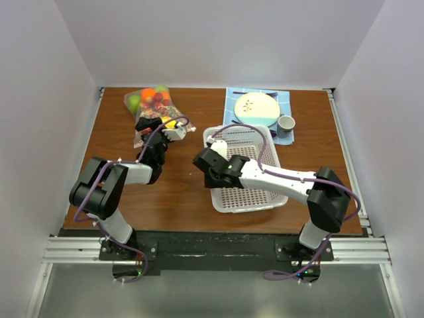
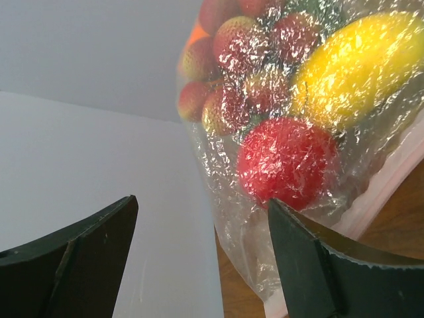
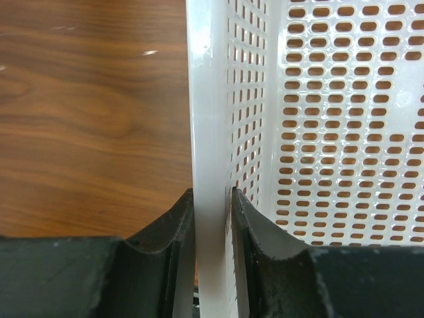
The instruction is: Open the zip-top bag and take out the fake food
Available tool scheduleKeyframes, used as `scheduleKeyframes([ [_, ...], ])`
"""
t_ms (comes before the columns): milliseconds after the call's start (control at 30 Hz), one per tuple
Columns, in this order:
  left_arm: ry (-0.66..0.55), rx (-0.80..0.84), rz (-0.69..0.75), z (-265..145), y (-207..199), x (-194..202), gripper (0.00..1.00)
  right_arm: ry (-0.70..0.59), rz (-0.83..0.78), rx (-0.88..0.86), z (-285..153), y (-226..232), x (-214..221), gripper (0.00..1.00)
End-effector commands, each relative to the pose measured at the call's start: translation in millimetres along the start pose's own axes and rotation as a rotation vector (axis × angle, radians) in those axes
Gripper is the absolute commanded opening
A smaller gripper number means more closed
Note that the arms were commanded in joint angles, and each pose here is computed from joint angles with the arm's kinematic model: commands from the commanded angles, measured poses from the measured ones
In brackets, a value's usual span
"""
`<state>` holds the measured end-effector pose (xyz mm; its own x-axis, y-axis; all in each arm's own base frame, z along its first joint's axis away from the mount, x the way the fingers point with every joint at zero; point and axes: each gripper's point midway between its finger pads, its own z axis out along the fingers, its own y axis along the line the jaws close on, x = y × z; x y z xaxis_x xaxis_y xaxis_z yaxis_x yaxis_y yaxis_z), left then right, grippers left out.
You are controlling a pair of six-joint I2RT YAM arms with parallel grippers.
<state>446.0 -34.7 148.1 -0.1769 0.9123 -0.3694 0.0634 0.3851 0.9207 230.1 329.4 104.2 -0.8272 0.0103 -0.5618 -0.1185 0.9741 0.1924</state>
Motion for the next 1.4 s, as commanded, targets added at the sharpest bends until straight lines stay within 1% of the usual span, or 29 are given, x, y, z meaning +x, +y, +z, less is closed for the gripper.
scheduleKeyframes([
  [0,-0.032,-0.132,-0.013,5,26,-6,0.86,-0.009,0.118,0.022,-4,-9,3,0.31],
  [67,-0.049,-0.168,-0.007,7,33,-11,0.86,-0.008,0.123,0.011,-1,-5,3,0.38],
  [100,-0.049,-0.170,0.031,10,29,-12,0.87,0.001,0.121,0.001,0,-2,4,0.47],
  [133,-0.067,-0.212,0.032,9,35,-16,0.87,0.001,0.121,-0.006,1,1,3,0.51],
  [167,-0.070,-0.216,0.057,12,28,-16,0.88,0.005,0.121,-0.012,2,4,3,0.55],
  [200,-0.083,-0.261,0.082,10,36,-20,0.88,0.005,0.124,-0.027,2,8,2,0.63],
  [267,-0.085,-0.250,0.125,13,23,-20,0.88,0.002,0.125,-0.039,1,11,-1,0.66],
  [300,-0.090,-0.242,0.146,13,19,-21,0.88,-0.002,0.127,-0.043,-1,12,-2,0.71],
  [367,-0.104,-0.211,0.159,13,7,-21,0.88,-0.023,0.132,-0.055,-5,15,-9,0.73],
  [467,-0.101,-0.189,0.160,17,-3,-18,0.88,-0.054,0.139,-0.071,-12,17,-18,0.73],
  [533,-0.094,-0.247,0.138,18,7,-20,0.86,-0.061,0.140,-0.087,-15,20,-21,0.71],
  [567,-0.086,-0.258,0.160,20,4,-18,0.84,-0.063,0.137,-0.094,-15,21,-21,0.69],
  [600,-0.097,-0.313,0.147,19,15,-22,0.81,-0.073,0.142,-0.113,-17,24,-25,0.68],
  [700,-0.101,-0.371,0.176,20,21,-26,0.37,-0.088,0.148,-0.140,-20,26,-27,0.63],
  [733,-0.099,-0.380,0.176,21,22,-26,0.14,-0.086,0.146,-0.143,-20,25,-25,0.61],
  [767,-0.097,-0.389,0.173,23,24,-28,0.06,-0.089,0.141,-0.149,-20,26,-25,0.59],
  [800,-0.098,-0.387,0.171,23,25,-28,0.00,-0.095,0.142,-0.164,-22,28,-27,0.58],
  [933,-0.113,-0.388,0.150,19,34,-32,0.00,-0.109,0.137,-0.187,-27,28,-29,0.53],
  [1000,-0.121,-0.395,0.135,13,45,-34,0.00,-0.123,0.127,-0.187,-29,28,-32,0.52],
  [1033,-0.129,-0.418,0.113,7,60,-38,0.00,-0.131,0.124,-0.189,-32,29,-35,0.52],
  [1100,-0.123,-0.368,0.083,3,60,-35,0.00,-0.145,0.112,-0.184,-35,27,-39,0.52],
  [1133,-0.140,-0.389,0.040,-7,82,-41,0.00,-0.161,0.109,-0.183,-38,27,-44,0.53],
  [1167,-0.127,-0.295,0.010,-5,67,-37,0.00,-0.164,0.102,-0.180,-39,27,-45,0.55],
  [1200,-0.126,-0.258,-0.019,-7,69,-37,0.00,-0.162,0.094,-0.174,-41,26,-46,0.56],
  [1233,-0.156,-0.257,-0.071,-16,90,-44,0.00,-0.171,0.086,-0.171,-42,26,-48,0.58],
  [1267,-0.135,-0.162,-0.120,-14,77,-41,0.00,-0.178,0.085,-0.170,-45,25,-50,0.61],
  [1300,-0.136,-0.138,-0.150,-16,81,-42,0.00,-0.186,0.084,-0.167,-46,24,-53,0.64],
  [1333,-0.153,-0.142,-0.183,-23,96,-46,0.00,-0.198,0.081,-0.159,-47,21,-55,0.65],
  [1367,-0.142,-0.101,-0.196,-25,92,-45,0.00,-0.213,0.072,-0.157,-49,20,-58,0.68],
])
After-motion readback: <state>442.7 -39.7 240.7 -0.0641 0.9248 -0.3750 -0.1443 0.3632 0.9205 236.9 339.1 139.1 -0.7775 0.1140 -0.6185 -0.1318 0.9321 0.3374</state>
